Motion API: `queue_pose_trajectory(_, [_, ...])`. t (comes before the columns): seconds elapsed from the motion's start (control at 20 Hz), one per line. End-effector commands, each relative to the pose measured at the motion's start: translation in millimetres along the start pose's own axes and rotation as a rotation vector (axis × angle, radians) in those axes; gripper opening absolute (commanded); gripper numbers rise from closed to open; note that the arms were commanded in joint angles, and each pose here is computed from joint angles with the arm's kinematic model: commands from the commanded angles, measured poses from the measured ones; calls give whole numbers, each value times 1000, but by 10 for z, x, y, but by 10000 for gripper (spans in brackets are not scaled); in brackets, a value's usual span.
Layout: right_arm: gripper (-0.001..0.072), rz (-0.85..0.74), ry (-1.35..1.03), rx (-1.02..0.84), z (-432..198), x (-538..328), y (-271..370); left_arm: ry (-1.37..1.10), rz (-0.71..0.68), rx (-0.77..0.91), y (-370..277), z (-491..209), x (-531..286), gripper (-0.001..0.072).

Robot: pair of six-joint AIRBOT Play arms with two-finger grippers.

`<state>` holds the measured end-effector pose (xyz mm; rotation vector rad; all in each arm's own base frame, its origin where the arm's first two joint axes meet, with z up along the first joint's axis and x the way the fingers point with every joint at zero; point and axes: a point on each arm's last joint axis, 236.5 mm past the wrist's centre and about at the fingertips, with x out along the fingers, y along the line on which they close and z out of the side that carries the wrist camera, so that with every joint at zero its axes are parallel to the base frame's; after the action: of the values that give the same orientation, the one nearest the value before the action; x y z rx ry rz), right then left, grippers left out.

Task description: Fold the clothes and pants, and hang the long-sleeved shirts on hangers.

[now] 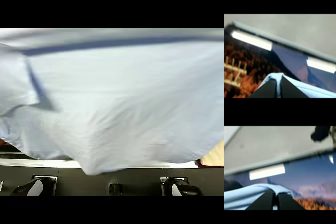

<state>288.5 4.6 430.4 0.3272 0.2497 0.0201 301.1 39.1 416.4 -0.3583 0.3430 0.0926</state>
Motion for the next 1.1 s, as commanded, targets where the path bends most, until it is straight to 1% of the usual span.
queue_pose_trajectory(0.0, [30,-111,351,33,-741,958,-475,302,-71,27,61,-627,998,16])
queue_pose_trajectory(0.1, [30,-132,519,76,-1214,1593,-691,499,-88,47,113,-1174,1729,16])
queue_pose_trajectory(0.2, [30,-155,637,107,-1678,2167,-932,653,-91,25,169,-1768,2451,16])
queue_pose_trajectory(0.35, [30,-174,732,158,-2309,2858,-1231,723,-72,-15,297,-2444,3335,16])
queue_pose_trajectory(0.5, [30,-135,737,200,-2710,3357,-1336,717,-56,-33,403,-2856,3924,16])
queue_pose_trajectory(0.6, [30,-131,719,206,-2868,3579,-1426,716,-51,-32,451,-2992,4129,16])
queue_pose_trajectory(0.75, [30,-145,724,202,-2988,3670,-1515,741,-62,-1,464,-3050,4143,16])
queue_pose_trajectory(0.9, [30,-174,816,166,-3128,3497,-1586,868,-31,45,568,-3212,3901,16])
queue_pose_trajectory(1.05, [30,-223,956,125,-3331,3221,-1689,1050,-19,47,622,-3452,3546,16])
